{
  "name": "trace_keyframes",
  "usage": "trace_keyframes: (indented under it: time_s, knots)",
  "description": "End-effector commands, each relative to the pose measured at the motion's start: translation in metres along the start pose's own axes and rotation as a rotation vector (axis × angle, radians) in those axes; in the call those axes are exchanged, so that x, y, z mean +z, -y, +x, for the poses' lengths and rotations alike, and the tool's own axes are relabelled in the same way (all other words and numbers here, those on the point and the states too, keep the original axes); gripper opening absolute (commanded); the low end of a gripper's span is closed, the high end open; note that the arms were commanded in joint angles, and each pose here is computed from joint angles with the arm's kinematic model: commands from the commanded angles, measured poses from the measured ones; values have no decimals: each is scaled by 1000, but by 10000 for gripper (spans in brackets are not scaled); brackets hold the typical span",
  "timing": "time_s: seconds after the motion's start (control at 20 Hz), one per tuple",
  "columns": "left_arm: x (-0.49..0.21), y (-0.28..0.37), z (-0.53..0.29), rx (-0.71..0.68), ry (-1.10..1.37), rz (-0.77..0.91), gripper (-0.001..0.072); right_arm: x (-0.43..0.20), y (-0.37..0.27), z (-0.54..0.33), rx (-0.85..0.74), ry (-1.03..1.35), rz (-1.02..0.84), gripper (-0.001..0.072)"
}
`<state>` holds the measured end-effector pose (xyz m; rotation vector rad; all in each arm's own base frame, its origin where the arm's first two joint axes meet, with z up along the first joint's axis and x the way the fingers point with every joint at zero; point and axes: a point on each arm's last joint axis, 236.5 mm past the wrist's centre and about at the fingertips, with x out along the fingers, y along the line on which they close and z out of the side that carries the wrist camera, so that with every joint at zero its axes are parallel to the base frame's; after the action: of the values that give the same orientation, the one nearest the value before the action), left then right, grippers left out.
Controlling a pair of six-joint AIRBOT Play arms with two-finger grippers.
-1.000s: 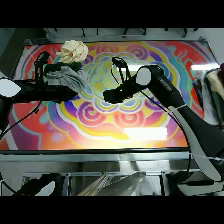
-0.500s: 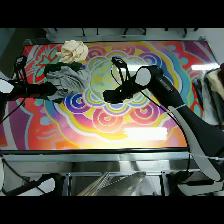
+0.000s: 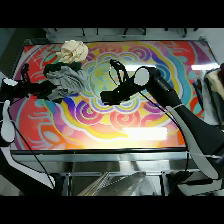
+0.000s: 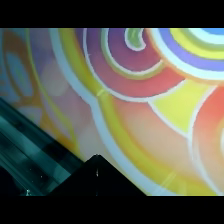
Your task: Fold the shirts.
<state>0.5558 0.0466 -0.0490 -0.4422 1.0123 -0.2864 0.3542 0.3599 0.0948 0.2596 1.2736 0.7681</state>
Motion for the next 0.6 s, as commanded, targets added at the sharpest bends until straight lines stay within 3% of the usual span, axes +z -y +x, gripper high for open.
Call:
trace_keyframes:
  time_s: [0.0,0.25,0.3,0.35,0.4,0.55]
  knots:
    - [10,10,36,-95,-15,10,605,-3,-2,2,12,-14,6,19]
    - [-4,43,66,-183,-124,55,604,-7,-2,1,10,-29,6,19]
    - [-3,47,67,-183,-127,70,539,-7,-1,1,9,-32,7,19]
    - [-1,51,64,-190,-126,81,204,-7,-1,1,9,-32,7,19]
    - [3,55,59,-198,-128,97,10,-7,-1,1,9,-32,8,19]
    - [25,66,26,-200,-88,100,9,-7,-2,1,14,-33,10,19]
